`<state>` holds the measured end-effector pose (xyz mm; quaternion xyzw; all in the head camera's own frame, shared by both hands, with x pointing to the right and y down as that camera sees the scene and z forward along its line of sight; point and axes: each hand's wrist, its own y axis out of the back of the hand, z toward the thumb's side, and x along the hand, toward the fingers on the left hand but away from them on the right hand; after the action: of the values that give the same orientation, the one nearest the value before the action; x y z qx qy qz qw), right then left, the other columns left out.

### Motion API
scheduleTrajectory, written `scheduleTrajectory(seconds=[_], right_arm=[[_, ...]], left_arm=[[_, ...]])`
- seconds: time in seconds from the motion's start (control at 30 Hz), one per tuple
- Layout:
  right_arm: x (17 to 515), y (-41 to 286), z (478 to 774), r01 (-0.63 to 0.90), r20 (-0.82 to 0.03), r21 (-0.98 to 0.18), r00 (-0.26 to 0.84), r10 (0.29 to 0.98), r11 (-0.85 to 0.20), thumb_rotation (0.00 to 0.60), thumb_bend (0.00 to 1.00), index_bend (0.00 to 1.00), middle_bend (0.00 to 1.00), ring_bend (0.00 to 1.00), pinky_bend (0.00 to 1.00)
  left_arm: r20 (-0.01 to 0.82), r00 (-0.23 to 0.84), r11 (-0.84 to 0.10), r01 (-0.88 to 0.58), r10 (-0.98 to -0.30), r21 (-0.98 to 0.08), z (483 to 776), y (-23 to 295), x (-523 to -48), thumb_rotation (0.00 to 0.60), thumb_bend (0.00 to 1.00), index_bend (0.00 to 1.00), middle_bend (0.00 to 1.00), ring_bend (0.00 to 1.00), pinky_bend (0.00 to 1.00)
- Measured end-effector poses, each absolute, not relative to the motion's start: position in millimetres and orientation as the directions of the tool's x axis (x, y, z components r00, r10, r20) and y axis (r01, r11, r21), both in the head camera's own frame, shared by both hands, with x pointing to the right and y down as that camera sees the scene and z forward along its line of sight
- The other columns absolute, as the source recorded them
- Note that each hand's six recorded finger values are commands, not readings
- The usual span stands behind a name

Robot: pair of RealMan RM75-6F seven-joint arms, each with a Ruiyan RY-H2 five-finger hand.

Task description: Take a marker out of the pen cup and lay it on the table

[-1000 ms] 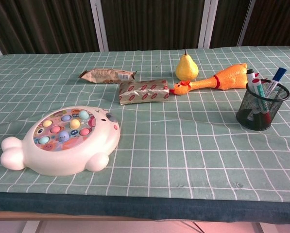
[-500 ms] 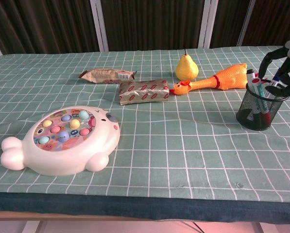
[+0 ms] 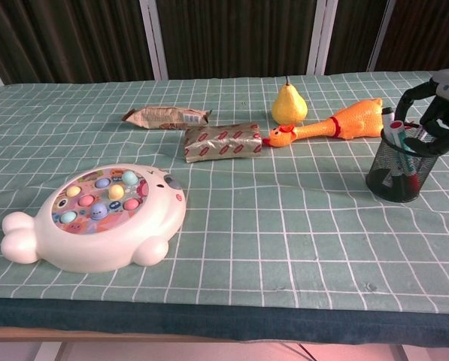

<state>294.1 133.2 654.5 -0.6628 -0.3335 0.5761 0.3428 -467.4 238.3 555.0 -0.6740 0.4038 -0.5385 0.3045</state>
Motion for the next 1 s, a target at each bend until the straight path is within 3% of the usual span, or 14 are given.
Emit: scheduleTrajectory(seconds=[0.7, 1.0], right_arm=[[294.1, 132.6, 661.0, 0.059, -0.529, -0.841, 0.121, 0.840, -0.538, 0.600, 0.56, 0.60, 0.99, 1.00, 1.00], [295.6, 132.6, 661.5, 0.063, -0.527, -0.842, 0.120, 0.842, -0.536, 0.600, 0.70, 0.64, 0.99, 1.00, 1.00]], left_arm=[[0.483, 0.094, -0.491, -0.217, -0.871, -0.844, 555.1, 238.6, -467.2, 0.600, 0.46, 0.28, 0.17, 0.12, 0.27], [0.485, 0.096, -0.493, -0.217, -0.869, -0.842, 555.2, 238.9, -466.8, 0.600, 0.46, 0.28, 0.17, 0.12, 0.27]])
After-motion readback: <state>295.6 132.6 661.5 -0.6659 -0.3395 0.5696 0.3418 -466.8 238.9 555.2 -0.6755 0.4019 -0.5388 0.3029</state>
